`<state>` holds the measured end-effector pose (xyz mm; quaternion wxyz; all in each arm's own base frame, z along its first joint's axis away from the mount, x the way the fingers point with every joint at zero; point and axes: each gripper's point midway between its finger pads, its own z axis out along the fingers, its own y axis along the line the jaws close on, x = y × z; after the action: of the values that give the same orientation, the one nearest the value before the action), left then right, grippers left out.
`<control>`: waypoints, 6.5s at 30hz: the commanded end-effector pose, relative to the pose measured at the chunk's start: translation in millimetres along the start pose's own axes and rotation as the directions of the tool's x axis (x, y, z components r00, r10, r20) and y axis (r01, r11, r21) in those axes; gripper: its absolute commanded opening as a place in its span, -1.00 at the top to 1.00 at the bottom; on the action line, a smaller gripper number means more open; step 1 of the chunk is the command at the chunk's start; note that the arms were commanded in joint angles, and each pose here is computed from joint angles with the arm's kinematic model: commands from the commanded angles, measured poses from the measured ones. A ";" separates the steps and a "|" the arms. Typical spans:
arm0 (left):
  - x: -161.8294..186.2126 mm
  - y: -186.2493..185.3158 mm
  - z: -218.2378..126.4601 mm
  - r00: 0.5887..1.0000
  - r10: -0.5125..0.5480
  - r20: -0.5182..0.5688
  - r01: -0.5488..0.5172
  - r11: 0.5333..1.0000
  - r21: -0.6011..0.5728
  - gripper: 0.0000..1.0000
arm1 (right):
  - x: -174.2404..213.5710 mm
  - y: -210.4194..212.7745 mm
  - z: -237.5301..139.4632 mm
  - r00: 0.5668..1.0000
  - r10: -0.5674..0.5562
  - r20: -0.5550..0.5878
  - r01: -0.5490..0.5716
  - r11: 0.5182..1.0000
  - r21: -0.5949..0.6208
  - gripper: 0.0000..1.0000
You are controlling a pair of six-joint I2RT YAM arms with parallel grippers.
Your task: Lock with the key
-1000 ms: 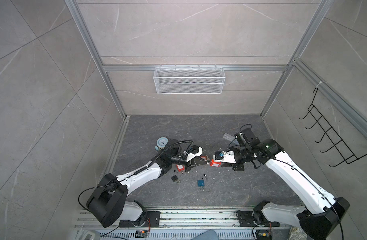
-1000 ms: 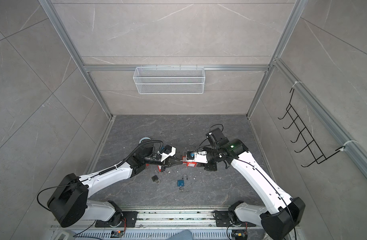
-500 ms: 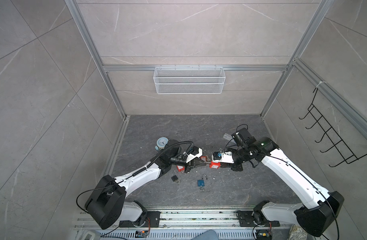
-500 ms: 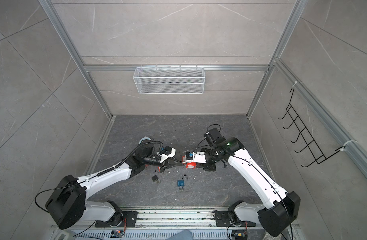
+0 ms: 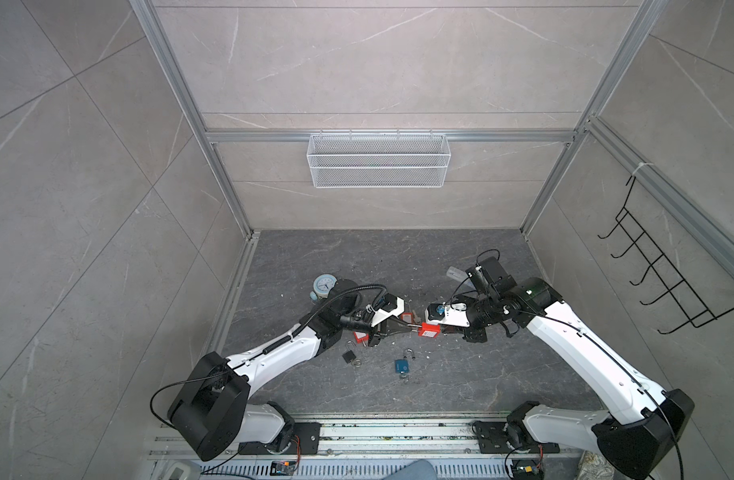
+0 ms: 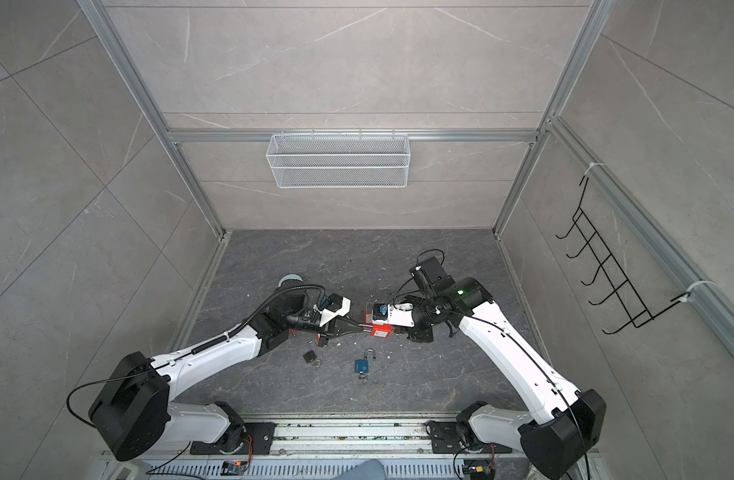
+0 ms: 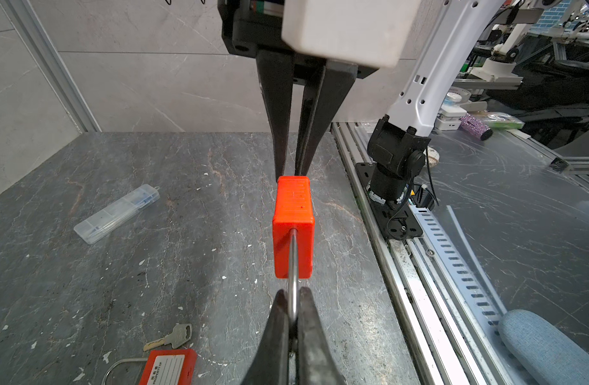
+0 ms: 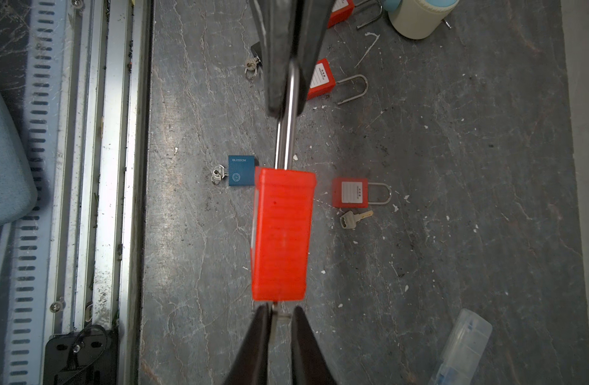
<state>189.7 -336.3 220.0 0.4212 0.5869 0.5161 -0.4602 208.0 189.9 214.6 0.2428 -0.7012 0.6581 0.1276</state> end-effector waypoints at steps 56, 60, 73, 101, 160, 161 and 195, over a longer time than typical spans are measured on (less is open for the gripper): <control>39.8 24.3 -41.7 0.828 -0.092 -0.553 0.102 0.995 -0.012 1.00 | 53.3 -18.3 -0.4 0.960 0.277 -0.032 -0.260 0.932 0.254 1.00; 60.5 33.6 -49.8 0.707 -0.144 -0.692 0.183 0.983 -0.018 1.00 | 50.7 -15.5 0.3 0.957 0.291 0.004 -0.282 0.925 0.256 1.00; 114.8 74.8 -61.0 0.429 -0.149 -0.891 0.246 0.968 -0.043 1.00 | 42.6 -8.4 7.8 0.935 0.342 0.097 -0.355 0.908 0.222 1.00; 167.4 141.2 -46.7 0.337 -0.067 -0.939 0.066 0.997 -0.048 0.66 | 40.6 -15.5 34.4 0.903 0.412 0.125 -0.428 0.891 0.153 1.00; 199.1 177.1 -90.1 0.293 -0.909 -0.297 0.332 0.388 -0.860 0.53 | -20.1 -91.4 168.4 0.049 0.966 0.253 -0.997 0.063 -0.046 1.00; 200.6 175.0 -89.2 0.287 -0.910 -0.298 0.329 0.386 -0.862 0.54 | -19.7 -91.0 171.3 0.045 0.967 0.250 -0.997 0.058 -0.045 1.00; 215.4 100.2 -58.4 0.105 -0.943 -0.315 0.491 0.325 -0.808 0.53 | -6.0 -87.5 200.9 0.128 0.979 0.161 -0.992 0.123 0.042 1.00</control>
<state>320.1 -246.3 20.5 0.0126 0.2364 0.9609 -0.1434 326.9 296.3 73.7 0.1977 -0.0492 0.9453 0.2546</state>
